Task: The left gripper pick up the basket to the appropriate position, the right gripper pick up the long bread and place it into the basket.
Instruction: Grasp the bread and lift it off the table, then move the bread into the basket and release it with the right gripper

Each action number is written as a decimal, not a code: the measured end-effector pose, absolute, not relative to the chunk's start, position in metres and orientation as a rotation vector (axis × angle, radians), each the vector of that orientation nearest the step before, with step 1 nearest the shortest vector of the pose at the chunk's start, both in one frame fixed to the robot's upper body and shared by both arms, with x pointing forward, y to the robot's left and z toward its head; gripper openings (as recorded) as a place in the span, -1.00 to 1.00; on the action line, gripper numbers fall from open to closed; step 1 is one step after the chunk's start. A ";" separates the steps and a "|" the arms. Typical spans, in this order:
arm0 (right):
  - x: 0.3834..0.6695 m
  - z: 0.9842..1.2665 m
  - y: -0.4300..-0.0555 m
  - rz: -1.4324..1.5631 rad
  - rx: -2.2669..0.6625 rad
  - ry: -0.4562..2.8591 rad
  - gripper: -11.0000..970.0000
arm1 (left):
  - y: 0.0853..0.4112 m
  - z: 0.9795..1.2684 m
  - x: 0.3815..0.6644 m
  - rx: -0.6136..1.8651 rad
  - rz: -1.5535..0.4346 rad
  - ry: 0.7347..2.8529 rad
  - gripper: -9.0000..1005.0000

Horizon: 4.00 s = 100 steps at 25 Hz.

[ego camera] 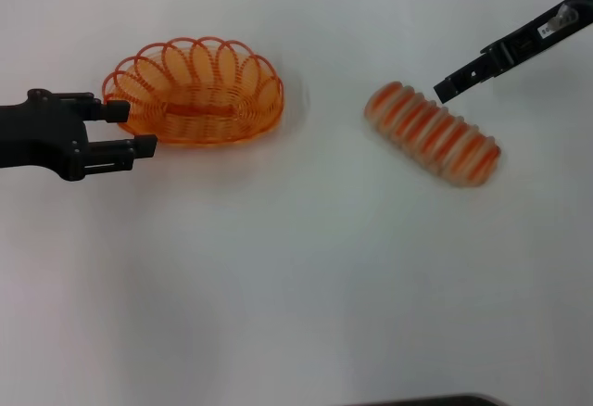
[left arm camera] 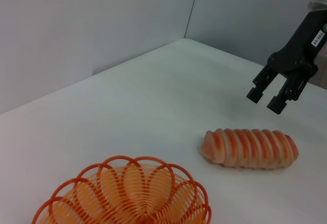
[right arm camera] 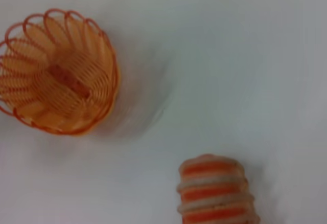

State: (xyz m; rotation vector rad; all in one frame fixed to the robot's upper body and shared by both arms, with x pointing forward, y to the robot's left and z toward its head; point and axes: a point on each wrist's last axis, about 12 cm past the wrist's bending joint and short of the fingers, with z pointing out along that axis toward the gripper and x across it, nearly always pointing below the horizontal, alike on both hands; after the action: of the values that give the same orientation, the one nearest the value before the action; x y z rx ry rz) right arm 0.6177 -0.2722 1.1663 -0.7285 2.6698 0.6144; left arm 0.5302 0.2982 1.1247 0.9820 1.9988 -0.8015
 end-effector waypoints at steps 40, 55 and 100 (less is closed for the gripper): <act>0.627 1.149 -0.198 0.222 -0.965 2.801 0.89 | 0.298 1.127 0.531 0.992 -0.793 1.993 0.25; 0.624 1.137 -0.191 0.186 -1.027 2.815 0.86 | 0.297 1.127 0.531 0.989 -0.799 1.994 0.25; 0.641 1.188 -0.164 -0.010 -1.435 2.535 0.22 | 0.295 1.129 0.533 0.997 -0.803 1.985 0.25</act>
State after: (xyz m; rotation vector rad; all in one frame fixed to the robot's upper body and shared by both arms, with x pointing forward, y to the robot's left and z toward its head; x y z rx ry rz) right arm 0.6409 -0.1643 1.1884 -1.4351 2.5347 -0.0103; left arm 0.5329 0.2948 1.1294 0.9968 1.9850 -0.8025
